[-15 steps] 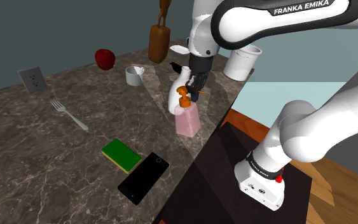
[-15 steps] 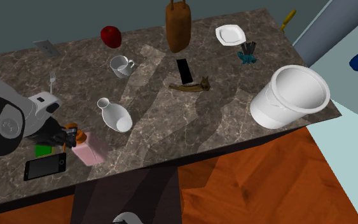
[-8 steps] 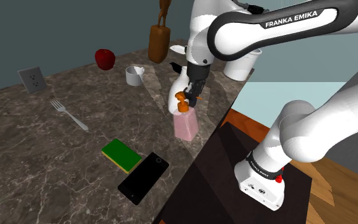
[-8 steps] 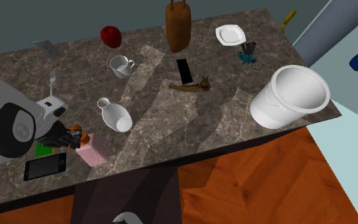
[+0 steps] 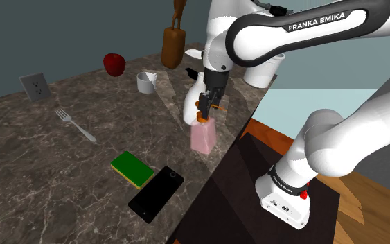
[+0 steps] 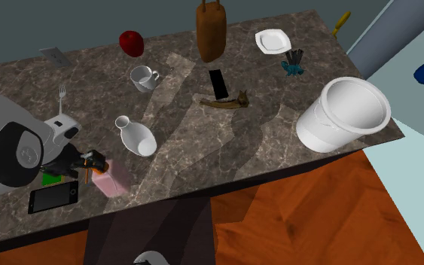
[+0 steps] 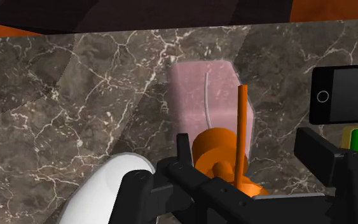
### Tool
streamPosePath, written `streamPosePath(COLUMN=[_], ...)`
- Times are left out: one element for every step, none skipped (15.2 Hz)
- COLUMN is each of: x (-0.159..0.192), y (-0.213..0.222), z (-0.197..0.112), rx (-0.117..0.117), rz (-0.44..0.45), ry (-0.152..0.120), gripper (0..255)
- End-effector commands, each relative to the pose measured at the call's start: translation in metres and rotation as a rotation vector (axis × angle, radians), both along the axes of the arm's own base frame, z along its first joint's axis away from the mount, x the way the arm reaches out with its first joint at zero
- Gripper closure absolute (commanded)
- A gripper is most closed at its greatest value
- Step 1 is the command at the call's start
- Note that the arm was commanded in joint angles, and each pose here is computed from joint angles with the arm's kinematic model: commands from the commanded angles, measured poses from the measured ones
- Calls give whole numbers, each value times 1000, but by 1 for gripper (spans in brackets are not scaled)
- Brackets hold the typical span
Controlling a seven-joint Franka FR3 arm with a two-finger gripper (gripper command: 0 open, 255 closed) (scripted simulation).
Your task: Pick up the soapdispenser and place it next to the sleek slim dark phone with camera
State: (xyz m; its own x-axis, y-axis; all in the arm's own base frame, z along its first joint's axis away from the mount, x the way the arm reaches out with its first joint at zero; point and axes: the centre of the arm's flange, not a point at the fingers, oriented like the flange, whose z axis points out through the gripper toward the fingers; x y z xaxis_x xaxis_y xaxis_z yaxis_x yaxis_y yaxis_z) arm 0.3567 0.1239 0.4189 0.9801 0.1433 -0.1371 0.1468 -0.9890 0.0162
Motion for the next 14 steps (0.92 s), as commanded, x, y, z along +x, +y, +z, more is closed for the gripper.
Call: streamPosePath(x=[0,0,0,2,3,5,6,6,6,6,6,6,6,6], y=[0,0,1,1,2,2,3,3,3,3,3,3,3,3], z=[0,0,0,13,26,39,49,49,49,49,49,49,49,49], rx=[0,0,0,0,0,0,0,0,0,0,0,0,0,0], rz=[0,0,0,0,0,0,0,0,0,0,0,0,0,0], ry=[1,1,1,1,1,1,1,1,1,1,1,1,1,1], gripper=[0,0,0,0,0,0,0,0,0,0,0,0,0,0])
